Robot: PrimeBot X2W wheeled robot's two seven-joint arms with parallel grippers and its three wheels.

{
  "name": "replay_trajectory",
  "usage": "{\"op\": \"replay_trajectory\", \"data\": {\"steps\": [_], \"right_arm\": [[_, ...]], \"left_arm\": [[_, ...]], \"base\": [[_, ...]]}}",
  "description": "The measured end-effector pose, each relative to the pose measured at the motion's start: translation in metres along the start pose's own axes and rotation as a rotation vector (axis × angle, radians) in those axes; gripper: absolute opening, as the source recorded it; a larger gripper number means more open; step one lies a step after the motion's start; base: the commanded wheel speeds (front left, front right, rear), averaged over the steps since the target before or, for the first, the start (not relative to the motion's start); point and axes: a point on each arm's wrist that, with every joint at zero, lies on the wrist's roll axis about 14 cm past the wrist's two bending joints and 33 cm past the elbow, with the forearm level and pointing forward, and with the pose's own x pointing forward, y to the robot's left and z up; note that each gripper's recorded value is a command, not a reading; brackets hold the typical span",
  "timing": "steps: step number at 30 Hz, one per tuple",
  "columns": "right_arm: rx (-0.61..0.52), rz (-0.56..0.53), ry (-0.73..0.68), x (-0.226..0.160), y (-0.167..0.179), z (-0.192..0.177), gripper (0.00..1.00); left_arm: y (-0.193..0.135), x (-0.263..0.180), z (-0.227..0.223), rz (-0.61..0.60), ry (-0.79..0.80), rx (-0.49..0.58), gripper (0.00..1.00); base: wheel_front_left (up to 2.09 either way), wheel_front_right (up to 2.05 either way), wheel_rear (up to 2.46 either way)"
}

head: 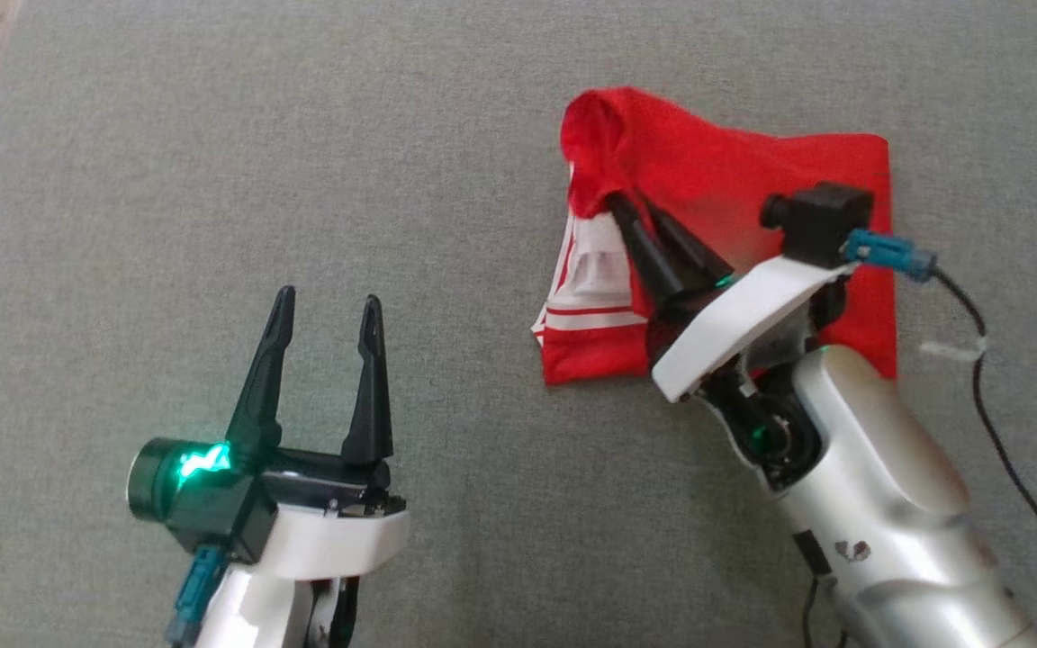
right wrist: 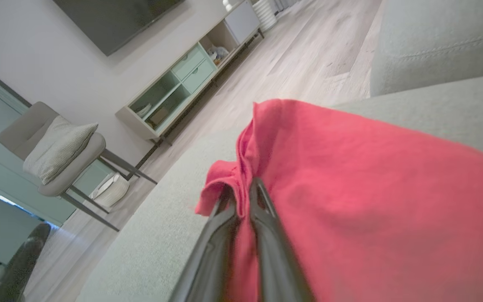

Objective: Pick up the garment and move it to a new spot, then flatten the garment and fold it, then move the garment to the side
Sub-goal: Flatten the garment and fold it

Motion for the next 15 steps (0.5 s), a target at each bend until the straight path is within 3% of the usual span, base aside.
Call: {"op": "replay_trajectory", "data": {"steps": [5,15], "right_arm": [[0.067,0.019,-0.044,-0.001,0.007,0.001,1.0],[0.035,-0.114,-0.42,-0.053,-0.029,0.085,1.0]], "left_arm": [[-0.002,-0.001,0.0,-0.005,0.001,-0.003,1.0],[-0.015,0.003,0.014,-0.047,-0.046,-0.015,1.0]], "base": [[0.0,0.0,0.0],[0.0,0.0,0.0]]}}
